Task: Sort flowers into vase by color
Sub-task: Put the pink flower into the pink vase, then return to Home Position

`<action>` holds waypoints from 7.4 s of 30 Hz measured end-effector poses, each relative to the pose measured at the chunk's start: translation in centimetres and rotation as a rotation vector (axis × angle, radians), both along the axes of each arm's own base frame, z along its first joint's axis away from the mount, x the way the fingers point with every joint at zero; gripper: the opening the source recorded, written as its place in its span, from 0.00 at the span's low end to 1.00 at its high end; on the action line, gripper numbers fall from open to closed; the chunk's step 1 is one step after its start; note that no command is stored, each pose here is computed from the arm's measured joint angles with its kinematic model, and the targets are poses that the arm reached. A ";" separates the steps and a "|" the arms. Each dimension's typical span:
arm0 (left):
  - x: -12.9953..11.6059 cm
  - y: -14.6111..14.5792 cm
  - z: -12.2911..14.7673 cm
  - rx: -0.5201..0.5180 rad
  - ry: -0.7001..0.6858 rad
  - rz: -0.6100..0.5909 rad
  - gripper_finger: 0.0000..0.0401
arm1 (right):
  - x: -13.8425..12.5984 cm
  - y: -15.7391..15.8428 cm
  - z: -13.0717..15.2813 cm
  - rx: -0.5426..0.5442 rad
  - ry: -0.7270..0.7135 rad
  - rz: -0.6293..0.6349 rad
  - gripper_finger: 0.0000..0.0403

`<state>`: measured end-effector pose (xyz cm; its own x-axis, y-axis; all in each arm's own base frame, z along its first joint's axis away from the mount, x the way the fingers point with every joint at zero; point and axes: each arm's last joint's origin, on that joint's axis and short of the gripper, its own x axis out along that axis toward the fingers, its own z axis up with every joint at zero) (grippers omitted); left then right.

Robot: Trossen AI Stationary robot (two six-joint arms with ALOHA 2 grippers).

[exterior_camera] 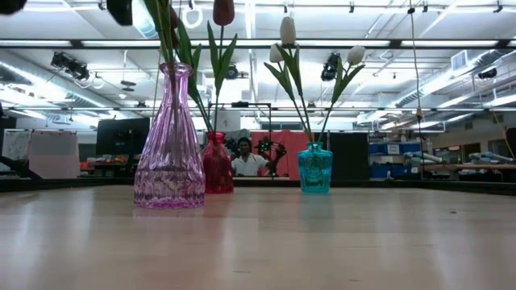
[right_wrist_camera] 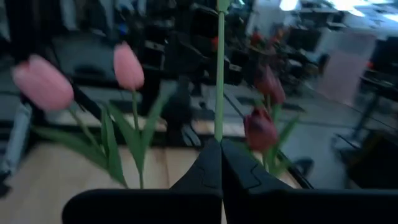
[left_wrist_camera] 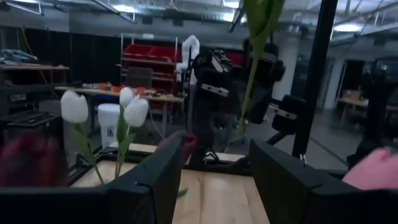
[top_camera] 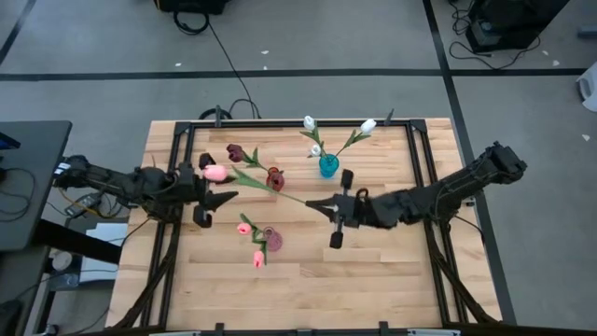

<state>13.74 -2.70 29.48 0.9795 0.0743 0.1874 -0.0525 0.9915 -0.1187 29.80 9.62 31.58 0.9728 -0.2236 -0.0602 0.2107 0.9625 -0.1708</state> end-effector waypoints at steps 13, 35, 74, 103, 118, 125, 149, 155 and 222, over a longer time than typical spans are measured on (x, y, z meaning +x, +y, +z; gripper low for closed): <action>4.1 -1.1 4.0 0.108 0.117 0.005 0.48 | 6.0 -2.9 -1.8 -0.063 -0.156 0.093 0.00; 5.2 -1.3 3.8 0.118 0.184 0.030 0.04 | 8.3 -3.0 -4.6 -0.040 -0.091 0.098 0.18; -2.5 -4.7 8.8 0.138 0.263 -0.244 0.03 | 5.5 -0.7 -6.0 0.164 0.253 0.104 0.23; 0.5 -13.5 2.1 0.281 0.471 -0.170 0.03 | 4.2 -0.6 -9.1 0.225 0.251 0.053 0.23; 2.5 -15.1 0.5 0.333 0.430 0.140 0.03 | 4.4 -0.5 -8.8 0.240 0.212 0.059 0.23; 3.2 -14.8 0.7 0.292 0.409 0.180 0.03 | 4.4 -0.5 -8.8 0.241 0.205 0.061 0.23; 7.2 -11.9 -1.1 0.082 0.524 0.180 0.03 | 4.4 -0.2 -8.6 0.262 0.187 0.087 0.23; 7.7 -11.6 -1.6 0.062 0.558 0.159 0.03 | 4.4 -0.2 -8.6 0.264 0.187 0.085 0.23; -3.6 -3.3 -1.8 0.018 0.305 -0.143 0.39 | -13.0 -9.2 -3.8 0.284 -0.148 0.156 0.20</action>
<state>10.13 -6.03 27.63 0.9908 -0.0689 -0.1162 0.0572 0.9932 -0.1014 16.85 0.45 27.79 0.9967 -0.0667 0.0453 0.0603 0.9897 0.1298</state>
